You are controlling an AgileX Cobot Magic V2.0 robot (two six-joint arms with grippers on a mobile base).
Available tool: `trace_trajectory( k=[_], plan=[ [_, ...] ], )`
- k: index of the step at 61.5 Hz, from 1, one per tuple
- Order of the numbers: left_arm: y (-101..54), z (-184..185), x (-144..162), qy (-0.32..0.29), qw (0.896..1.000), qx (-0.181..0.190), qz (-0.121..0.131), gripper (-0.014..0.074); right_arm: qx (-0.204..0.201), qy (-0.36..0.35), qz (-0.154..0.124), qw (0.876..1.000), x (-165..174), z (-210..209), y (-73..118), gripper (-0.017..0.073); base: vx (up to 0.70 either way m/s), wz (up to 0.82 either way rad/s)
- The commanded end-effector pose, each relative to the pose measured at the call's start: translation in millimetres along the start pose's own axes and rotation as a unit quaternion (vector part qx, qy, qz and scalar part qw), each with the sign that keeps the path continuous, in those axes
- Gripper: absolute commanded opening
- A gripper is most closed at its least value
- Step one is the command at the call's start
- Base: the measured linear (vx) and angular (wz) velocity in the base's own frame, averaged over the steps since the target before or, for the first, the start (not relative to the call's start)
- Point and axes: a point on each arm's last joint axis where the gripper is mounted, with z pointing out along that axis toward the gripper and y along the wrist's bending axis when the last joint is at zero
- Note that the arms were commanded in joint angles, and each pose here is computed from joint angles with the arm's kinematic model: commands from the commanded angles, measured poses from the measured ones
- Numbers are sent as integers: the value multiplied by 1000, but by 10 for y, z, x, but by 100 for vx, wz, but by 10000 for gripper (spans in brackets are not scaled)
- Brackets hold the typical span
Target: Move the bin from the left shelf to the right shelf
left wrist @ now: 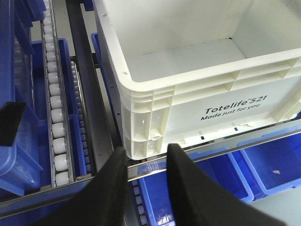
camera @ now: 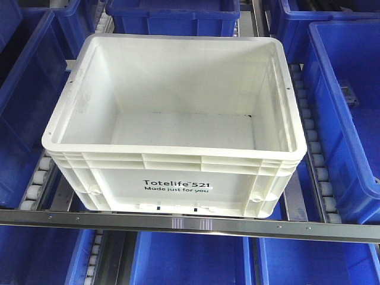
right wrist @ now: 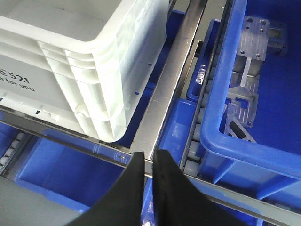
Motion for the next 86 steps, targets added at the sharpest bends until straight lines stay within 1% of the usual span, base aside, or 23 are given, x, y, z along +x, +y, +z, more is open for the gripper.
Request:
trace_trajectory(
  k=[1, 15, 49, 51, 53, 54, 56, 60, 63, 72, 78, 81, 86],
  plan=[
    [-6, -27, -124, -42, 999, 3, -4, 118, 7, -42, -5, 999, -124, -47, -19, -12, 0, 0],
    [-6, -26, -121, -41, 999, 3, -4, 49, 8, -42, -6, 999, -124, -47, -22, -9, 0, 0],
    [-6, -26, -115, -37, 999, 3, -4, 46, 8, -42, -6, 999, -124, -47, -22, -8, 0, 0],
    [0, -40, -107, -43, 999, -1, 2, 46, 8, -42, -6, 999, -124, -47, -22, -8, 0, 0],
    [27, -61, -93, -58, 998, -17, 18, 46, 8, -42, -6, 999, -124, -47, -22, -8, 0, 0],
    [33, -60, -82, -63, 998, -21, 20, 46, 8, -42, -6, 999, -124, -47, -22, -8, 0, 0],
    [57, -62, -35, -78, 996, -35, 28, 46, 8, -42, -6, 999, -124, -47, -22, -8, 0, 0],
    [93, -41, 78, -110, 992, -61, 32, 46, 8, -42, -6, 999, -123, -47, -22, -9, 0, 0],
    [116, 12, 197, -135, 987, -78, 28, 46, 8, -42, -6, 999, -123, -47, -22, -9, 0, 0],
    [165, 134, 614, -219, 967, -128, 14, 27, 9, -42, -7, 999, -123, -47, -22, -9, 0, 0],
    [182, 223, 833, -251, 957, -145, 8, -3, 9, -42, -7, 999, -123, -47, -22, -9, 0, 0],
    [190, 272, 922, -262, 953, -149, 0, -8, 9, -42, -7, 999, -123, -47, -22, -9, 0, 0],
    [206, 355, 1042, -273, 950, -151, -21, -8, 9, -42, -7, 999, -123, -47, -22, -9, 0, 0]
  ],
)
